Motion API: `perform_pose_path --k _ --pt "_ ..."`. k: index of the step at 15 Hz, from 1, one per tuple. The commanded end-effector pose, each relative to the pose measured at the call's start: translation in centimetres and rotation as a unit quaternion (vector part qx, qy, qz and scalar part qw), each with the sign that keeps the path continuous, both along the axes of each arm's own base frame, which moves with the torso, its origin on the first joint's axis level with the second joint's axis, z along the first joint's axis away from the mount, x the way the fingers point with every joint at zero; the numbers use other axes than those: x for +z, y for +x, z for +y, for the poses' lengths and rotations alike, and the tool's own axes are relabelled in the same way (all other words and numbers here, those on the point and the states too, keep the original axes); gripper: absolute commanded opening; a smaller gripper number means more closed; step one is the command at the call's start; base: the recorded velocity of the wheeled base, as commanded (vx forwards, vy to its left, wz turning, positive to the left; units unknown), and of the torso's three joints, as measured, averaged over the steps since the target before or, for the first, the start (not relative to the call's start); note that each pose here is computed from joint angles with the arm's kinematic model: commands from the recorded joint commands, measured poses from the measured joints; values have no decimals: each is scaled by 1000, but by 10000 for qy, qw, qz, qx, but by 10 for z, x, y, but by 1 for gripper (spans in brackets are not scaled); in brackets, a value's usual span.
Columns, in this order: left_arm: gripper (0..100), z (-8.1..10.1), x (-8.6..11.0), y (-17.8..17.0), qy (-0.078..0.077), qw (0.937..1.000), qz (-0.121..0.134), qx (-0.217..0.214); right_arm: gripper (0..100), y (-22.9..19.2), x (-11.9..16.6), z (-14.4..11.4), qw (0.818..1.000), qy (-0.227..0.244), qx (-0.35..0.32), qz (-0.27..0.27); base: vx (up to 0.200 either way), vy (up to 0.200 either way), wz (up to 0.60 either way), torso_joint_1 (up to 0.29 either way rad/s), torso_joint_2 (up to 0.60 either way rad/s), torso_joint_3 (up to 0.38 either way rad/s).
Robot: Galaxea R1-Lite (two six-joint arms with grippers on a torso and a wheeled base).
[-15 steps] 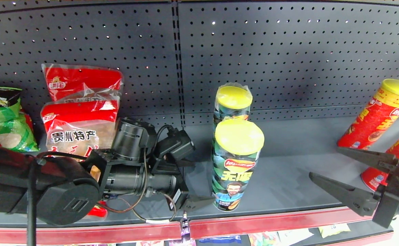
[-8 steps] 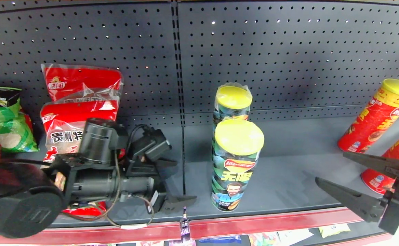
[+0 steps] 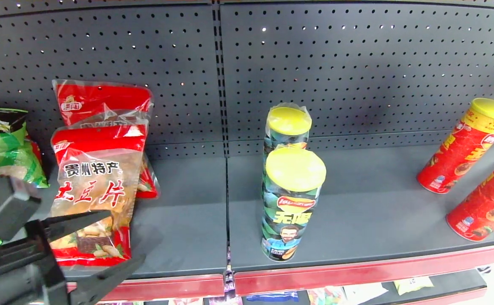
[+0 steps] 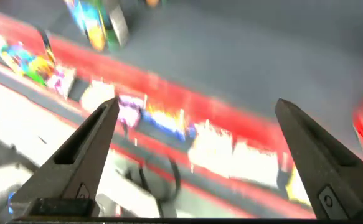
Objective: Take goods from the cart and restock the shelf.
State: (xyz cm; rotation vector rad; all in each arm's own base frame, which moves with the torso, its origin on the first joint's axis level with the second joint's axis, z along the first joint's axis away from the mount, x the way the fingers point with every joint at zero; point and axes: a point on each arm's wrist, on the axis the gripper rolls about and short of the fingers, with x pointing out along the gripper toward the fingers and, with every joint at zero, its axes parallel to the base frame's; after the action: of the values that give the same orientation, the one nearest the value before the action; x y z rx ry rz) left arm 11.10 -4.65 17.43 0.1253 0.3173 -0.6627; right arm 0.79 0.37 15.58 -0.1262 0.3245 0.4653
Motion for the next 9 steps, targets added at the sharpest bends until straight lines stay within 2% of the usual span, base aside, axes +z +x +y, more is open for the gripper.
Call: perform_pose_path --k 1,4,5,6,7,8,9 --pt "100 36 -14 -89 -304 9937 -252 1049 100 -71 -26 -34 9956 246 -583 -696 0 0 0 0 0 0" --pt "100 54 -47 -136 -68 9855 -113 1694 100 -77 -32 -36 9918 132 -1088 -657 0 0 0 0 0 0" --pt "100 58 -61 -151 6 9777 -64 2099 100 -77 -32 -37 9903 99 -1213 -671 0 0 0 0 0 0" --pt "100 57 -67 -158 -137 9667 100 2553 100 -77 -33 -36 9888 78 -1335 -657 0 0 0 0 0 0" --pt "100 56 -66 -158 -368 9566 154 2887 100 -77 -34 -35 9864 119 -1511 -636 0 0 0 0 0 0" --pt "100 56 -66 -158 -413 9500 169 3089 100 -77 -33 -33 9835 206 -1692 -602 0 0 0 0 0 0" --pt "100 54 -69 -158 -495 9410 243 3339 100 -67 -21 -24 9737 325 -2235 -307 0 0 0 0 0 0"
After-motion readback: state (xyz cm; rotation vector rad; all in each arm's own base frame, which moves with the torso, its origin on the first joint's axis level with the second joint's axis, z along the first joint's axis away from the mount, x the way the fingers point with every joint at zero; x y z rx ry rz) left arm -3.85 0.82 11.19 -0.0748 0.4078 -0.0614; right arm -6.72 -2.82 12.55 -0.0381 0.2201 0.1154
